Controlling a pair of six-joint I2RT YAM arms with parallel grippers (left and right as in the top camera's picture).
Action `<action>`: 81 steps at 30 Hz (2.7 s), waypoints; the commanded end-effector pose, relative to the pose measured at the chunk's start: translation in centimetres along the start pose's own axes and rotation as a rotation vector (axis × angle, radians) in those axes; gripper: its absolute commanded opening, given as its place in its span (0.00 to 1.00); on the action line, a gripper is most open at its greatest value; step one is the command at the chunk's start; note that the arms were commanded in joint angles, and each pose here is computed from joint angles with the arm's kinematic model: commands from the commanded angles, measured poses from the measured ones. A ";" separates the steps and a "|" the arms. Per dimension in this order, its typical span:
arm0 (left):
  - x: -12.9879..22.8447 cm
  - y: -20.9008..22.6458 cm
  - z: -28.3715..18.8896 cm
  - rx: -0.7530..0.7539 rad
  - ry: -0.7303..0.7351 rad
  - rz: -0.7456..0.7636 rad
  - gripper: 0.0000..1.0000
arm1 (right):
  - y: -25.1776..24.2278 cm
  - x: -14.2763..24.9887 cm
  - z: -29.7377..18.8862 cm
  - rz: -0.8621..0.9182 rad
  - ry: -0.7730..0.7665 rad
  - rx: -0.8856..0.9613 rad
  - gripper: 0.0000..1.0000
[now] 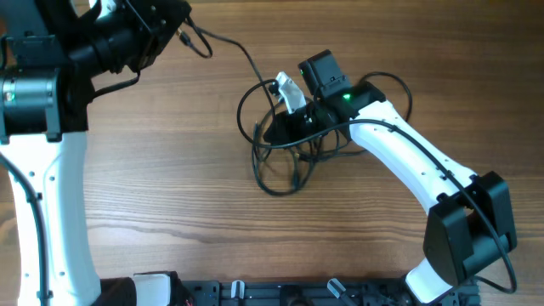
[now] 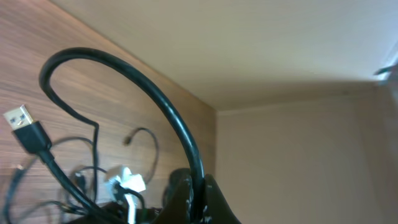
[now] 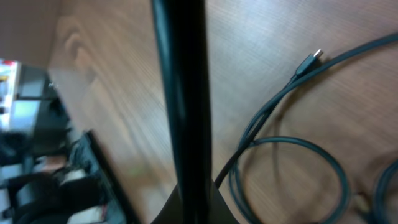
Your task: Untangle cables
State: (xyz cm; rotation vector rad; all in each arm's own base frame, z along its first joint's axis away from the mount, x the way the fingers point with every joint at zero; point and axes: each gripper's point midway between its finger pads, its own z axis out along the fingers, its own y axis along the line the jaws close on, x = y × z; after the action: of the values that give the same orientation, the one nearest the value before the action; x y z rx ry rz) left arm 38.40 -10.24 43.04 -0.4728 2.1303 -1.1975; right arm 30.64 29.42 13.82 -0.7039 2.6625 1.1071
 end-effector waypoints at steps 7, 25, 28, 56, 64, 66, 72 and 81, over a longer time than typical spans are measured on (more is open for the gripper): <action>0.0 1.9 0.3 -0.082 0.000 0.066 0.04 | -5.7 0.6 1.4 0.243 -0.022 0.246 0.04; -0.2 2.6 0.2 -0.118 -0.015 0.085 0.04 | 3.3 -2.5 -9.0 -0.254 -0.048 0.315 0.04; -0.1 2.7 0.2 -0.123 -0.011 0.117 0.04 | 7.8 0.9 -8.8 -0.373 0.074 0.058 0.04; 5.3 13.7 0.7 -0.505 0.188 0.051 0.04 | 2.0 -3.2 -6.8 -0.231 0.011 0.322 0.05; 8.5 19.3 4.1 -0.492 0.312 0.031 0.04 | 2.5 -5.7 -4.7 -0.275 -0.054 0.239 0.04; 9.4 19.2 4.7 -0.440 0.348 0.034 0.04 | 2.5 -5.9 -3.6 -0.268 -0.047 0.201 0.04; 11.6 19.9 5.5 -0.371 0.428 0.012 0.04 | 2.2 -6.0 -1.5 -0.224 -0.025 0.134 0.04; 13.0 20.7 7.9 -0.264 0.420 -0.224 0.04 | 3.6 -6.2 -0.6 -0.201 -0.025 0.021 0.04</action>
State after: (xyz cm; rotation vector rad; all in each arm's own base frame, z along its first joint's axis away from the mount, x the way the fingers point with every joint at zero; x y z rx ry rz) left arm 34.38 -11.10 18.11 -0.4042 2.6800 -1.0928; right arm 34.88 31.63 17.65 -0.8959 2.5612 0.8658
